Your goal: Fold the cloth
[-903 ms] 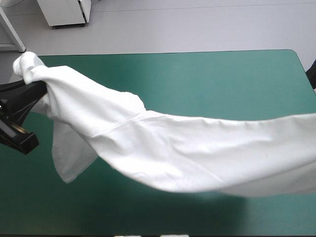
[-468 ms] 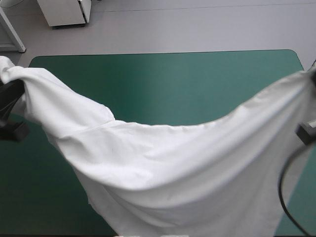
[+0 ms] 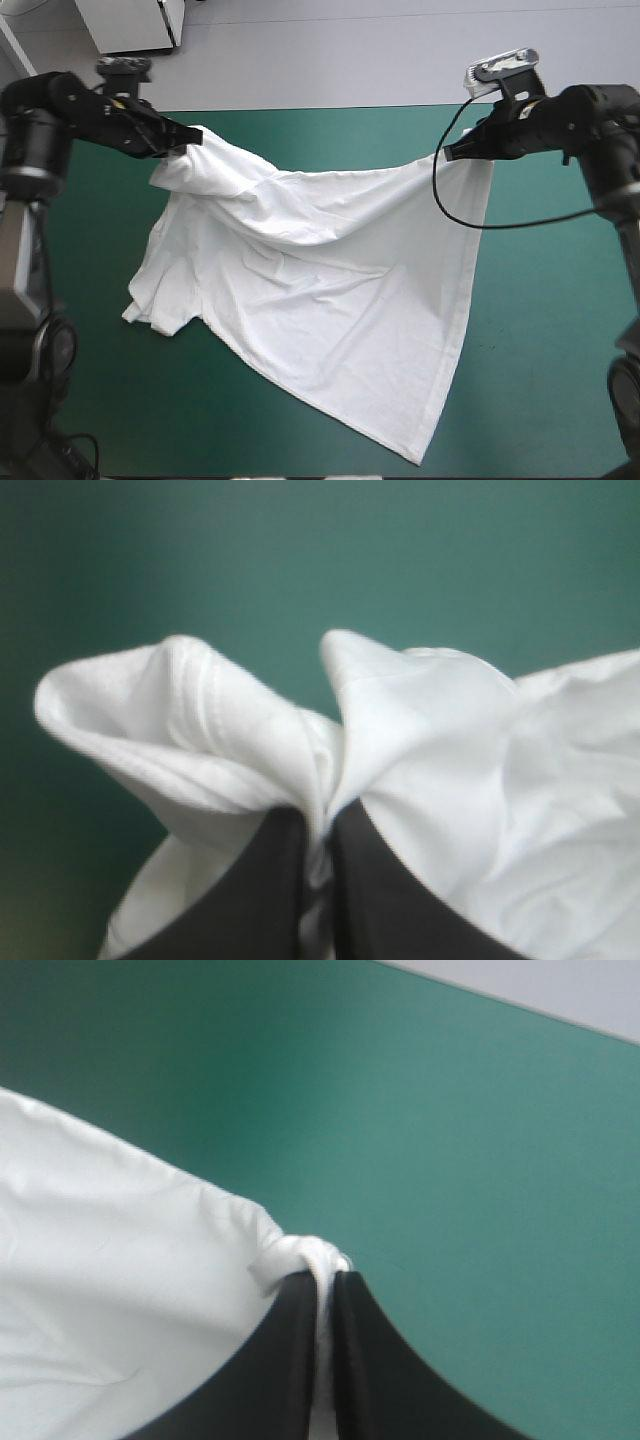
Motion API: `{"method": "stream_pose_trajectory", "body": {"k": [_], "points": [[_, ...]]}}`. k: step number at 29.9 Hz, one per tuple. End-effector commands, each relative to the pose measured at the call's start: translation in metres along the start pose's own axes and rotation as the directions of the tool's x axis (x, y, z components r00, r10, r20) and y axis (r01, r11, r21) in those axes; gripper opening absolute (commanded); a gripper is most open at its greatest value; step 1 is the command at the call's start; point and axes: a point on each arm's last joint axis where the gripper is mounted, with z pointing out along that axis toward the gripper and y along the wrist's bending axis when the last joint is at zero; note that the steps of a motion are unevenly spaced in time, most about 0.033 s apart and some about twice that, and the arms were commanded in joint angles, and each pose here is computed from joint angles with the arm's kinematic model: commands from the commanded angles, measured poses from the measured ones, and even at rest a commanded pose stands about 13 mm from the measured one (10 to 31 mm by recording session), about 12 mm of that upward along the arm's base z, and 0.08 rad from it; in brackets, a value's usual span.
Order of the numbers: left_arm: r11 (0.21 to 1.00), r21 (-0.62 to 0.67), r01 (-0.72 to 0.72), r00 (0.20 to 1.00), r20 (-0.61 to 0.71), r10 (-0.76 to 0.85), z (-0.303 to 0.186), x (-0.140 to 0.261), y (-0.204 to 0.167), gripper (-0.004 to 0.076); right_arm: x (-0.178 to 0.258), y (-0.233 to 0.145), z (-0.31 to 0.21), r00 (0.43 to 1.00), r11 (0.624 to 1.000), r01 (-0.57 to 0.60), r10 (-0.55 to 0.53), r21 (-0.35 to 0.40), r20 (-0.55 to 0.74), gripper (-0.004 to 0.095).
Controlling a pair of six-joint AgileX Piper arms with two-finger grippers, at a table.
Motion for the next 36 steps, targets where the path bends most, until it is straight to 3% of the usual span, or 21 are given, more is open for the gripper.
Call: {"method": "stream_pose_trajectory", "body": {"k": [1, 8, 14, 18, 22, 24, 28, 36], "points": [[0.994, 0.108, 0.012, 1.0, -0.026, -0.009, 0.051, -0.021, 0.002, -0.0022, -0.017, -0.013, 0.049, 1.0, 1.0, 0.014, -0.014, 0.014, 0.012, -0.0013], [0.995, 0.098, -0.024, 0.999, -0.044, 0.029, 0.13, -0.039, 0.007, -0.0022, -0.017, -0.025, 0.153, 0.995, 0.997, -0.035, 0.029, -0.066, -0.09, -0.0012], [0.994, 0.098, -0.04, 0.998, -0.05, 0.045, 0.136, -0.038, 0.009, -0.0022, -0.016, -0.031, 0.164, 0.994, 0.995, -0.061, 0.053, -0.083, -0.099, -0.0004], [0.994, 0.096, -0.045, 0.998, -0.033, 0.049, 0.124, -0.04, 0.007, 0.0022, -0.015, -0.043, 0.155, 0.991, 0.987, -0.103, 0.092, -0.127, -0.093, 0.0157], [0.994, 0.099, -0.045, 0.997, -0.051, 0.05, 0.119, -0.036, 0.005, 0.0192, -0.012, -0.059, 0.144, 0.987, 0.984, -0.144, 0.136, -0.106, -0.084, 0.0483], [0.994, 0.103, -0.036, 0.996, -0.072, 0.044, 0.119, -0.031, 0.005, 0.0282, -0.008, -0.068, 0.14, 0.984, 0.983, -0.161, 0.153, -0.092, -0.087, 0.0584], [0.993, 0.113, -0.022, 0.995, -0.096, 0.033, 0.114, -0.025, 0.003, 0.0364, 0.0, -0.076, 0.132, 0.98, 0.98, -0.177, 0.168, -0.086, -0.107, 0.0589], [0.996, 0.055, -0.073, 0.996, -0.039, 0.076, 0.041, -0.016, -0.012, 0.0383, 0.018, -0.081, 0.083, 0.972, 0.977, -0.206, 0.197, -0.062, -0.13, 0.0585]]}}
